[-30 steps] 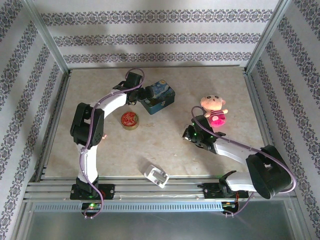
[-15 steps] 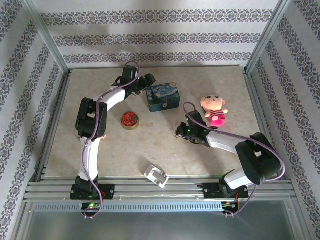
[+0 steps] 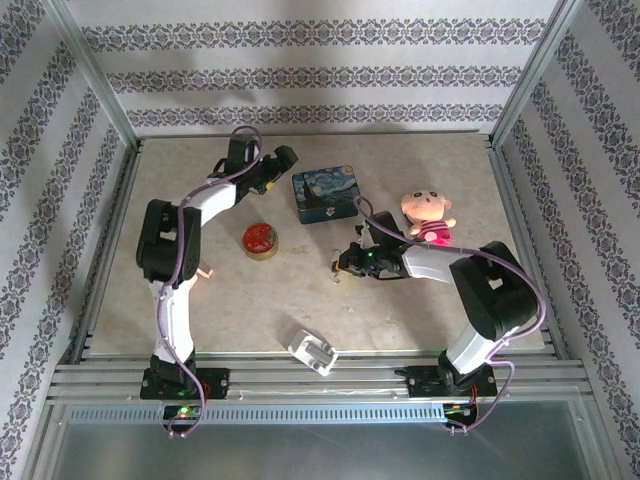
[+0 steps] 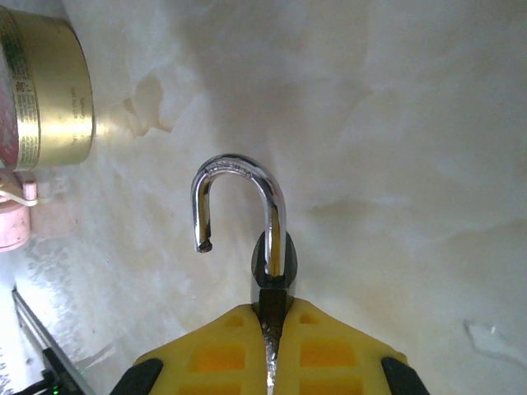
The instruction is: Unlock the padlock with the key
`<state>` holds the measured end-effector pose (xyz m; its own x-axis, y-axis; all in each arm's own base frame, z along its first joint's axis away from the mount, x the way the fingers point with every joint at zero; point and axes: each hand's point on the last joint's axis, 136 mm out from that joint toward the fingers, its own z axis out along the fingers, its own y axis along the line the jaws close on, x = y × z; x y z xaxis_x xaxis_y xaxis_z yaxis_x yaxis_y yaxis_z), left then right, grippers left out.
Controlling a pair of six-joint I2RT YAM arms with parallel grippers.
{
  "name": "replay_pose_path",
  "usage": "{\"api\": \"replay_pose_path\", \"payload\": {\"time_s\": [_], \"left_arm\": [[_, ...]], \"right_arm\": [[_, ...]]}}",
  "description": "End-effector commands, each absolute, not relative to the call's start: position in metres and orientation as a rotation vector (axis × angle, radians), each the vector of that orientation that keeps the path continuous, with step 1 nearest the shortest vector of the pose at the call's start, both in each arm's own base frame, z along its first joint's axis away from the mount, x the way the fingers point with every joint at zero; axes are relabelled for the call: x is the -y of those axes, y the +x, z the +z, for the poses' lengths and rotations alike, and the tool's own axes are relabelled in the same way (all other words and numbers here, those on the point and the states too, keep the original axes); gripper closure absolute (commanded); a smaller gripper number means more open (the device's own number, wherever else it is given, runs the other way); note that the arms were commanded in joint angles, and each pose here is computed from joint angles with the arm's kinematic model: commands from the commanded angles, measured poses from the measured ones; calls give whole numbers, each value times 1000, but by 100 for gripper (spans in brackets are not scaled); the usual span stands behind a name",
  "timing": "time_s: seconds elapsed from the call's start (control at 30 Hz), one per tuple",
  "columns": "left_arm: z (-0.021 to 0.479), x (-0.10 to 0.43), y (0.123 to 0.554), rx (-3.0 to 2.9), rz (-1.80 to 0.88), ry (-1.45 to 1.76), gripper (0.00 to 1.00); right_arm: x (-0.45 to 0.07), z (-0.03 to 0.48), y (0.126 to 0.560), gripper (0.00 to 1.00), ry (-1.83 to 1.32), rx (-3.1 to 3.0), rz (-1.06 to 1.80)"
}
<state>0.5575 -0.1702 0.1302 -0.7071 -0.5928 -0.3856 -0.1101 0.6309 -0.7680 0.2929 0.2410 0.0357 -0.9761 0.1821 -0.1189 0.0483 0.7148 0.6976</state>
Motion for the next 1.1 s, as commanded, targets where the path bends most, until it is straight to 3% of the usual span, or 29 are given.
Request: {"api": "replay_pose_path", "payload": {"time_s": [0.0, 0.4, 0.63, 0.8, 1.07], "left_arm": [[173, 141, 538, -2125, -873, -497, 1], [179, 77, 430, -2128, -572, -504, 1], [194, 43, 369, -2068, -395, -470, 1], [201, 9, 322, -1949, -212, -460, 1], [209, -27, 279, -1760, -1, -453, 1]], "right_arm": [[-239, 36, 292, 100, 152, -2774, 1206], [-193, 27, 303, 67, 193, -2878, 887], [-181, 74, 308, 50, 115, -2785, 787], [-160, 111, 307, 43, 83, -2676, 666], [-114, 152, 308, 24, 93, -2452, 455]]}}
